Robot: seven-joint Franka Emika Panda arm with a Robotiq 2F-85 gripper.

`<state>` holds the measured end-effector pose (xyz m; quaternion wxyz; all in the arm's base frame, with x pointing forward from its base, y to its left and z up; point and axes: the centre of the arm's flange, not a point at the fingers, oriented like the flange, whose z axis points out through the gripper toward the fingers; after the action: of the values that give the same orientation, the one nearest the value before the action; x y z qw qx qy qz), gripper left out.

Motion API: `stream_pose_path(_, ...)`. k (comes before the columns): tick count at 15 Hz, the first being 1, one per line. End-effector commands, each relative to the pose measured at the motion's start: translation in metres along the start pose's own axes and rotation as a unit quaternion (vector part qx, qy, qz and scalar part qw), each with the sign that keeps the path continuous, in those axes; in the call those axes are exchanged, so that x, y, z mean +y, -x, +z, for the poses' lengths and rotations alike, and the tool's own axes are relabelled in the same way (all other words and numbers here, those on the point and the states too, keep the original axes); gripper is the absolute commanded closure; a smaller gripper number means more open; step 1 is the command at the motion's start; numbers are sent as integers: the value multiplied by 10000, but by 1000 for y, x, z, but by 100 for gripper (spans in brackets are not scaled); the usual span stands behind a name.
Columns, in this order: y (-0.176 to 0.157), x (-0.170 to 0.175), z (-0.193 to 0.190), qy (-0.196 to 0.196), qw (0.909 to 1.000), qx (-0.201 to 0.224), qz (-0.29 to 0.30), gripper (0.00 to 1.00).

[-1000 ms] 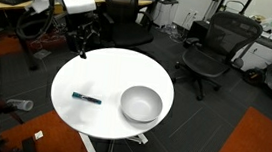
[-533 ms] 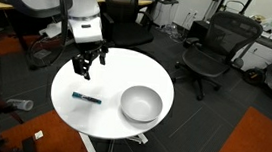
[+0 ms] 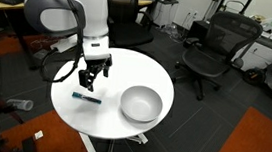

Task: Put the marker in the white bowl

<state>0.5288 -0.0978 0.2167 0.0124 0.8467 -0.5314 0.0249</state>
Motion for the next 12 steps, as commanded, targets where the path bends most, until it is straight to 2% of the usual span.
stream_pose_path(1,-2,-4,12,118,9999,-113,17,0)
stream_pose_path(12,4,9,48,306,9989,-366,-38,0)
